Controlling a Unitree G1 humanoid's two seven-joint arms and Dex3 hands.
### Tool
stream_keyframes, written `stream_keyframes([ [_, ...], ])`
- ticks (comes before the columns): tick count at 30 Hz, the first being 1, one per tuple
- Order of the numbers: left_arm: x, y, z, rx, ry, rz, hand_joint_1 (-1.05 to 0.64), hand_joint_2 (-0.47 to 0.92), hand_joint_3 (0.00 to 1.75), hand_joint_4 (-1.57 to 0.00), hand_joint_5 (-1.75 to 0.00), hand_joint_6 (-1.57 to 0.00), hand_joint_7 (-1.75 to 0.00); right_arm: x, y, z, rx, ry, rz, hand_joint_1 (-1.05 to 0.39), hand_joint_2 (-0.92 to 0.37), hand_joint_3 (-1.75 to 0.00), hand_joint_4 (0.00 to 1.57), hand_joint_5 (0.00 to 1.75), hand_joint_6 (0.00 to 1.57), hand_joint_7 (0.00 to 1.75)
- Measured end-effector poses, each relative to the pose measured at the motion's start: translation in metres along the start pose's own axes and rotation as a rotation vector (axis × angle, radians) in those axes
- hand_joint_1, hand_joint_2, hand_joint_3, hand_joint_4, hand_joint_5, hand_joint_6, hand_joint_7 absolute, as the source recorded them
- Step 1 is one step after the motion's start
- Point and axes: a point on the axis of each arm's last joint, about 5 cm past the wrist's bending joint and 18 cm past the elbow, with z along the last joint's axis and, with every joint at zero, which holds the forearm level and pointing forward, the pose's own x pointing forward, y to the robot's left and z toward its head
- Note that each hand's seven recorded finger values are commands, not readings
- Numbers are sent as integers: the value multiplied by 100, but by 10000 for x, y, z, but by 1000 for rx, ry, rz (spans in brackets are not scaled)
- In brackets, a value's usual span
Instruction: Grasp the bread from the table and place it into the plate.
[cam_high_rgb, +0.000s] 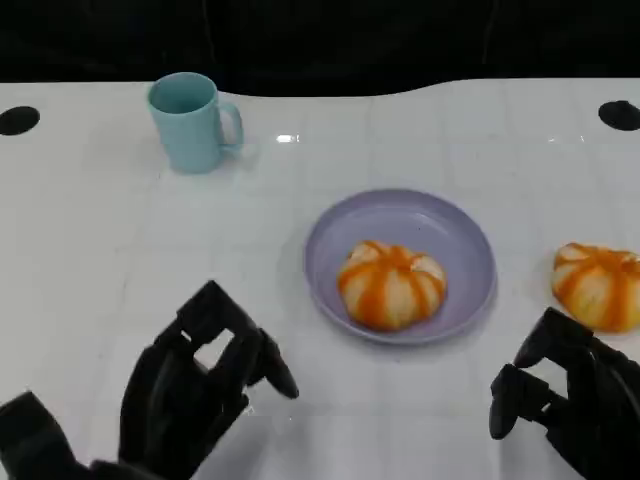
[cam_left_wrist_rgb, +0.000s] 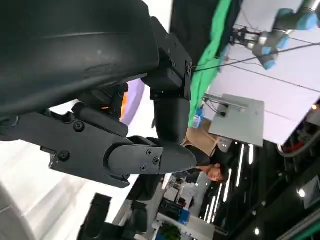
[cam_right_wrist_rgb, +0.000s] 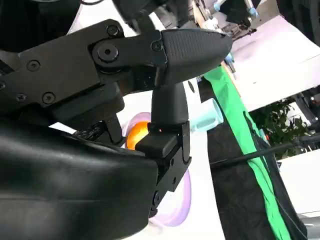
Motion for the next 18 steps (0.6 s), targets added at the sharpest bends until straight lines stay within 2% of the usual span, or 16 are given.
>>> stream_keyframes([
  [12, -159, 15, 0, -19, 51, 36, -55, 92, 49, -79, -175, -53, -175, -2, 11, 6, -3, -2, 6, -59, -92, -33, 74, 175, 61, 159],
  [18, -160, 20, -1, -18, 67, 34, -56, 92, 48, -81, -175, -54, -175, -5, 5, 10, -6, -1, 4, -58, -92, -33, 74, 175, 61, 158],
])
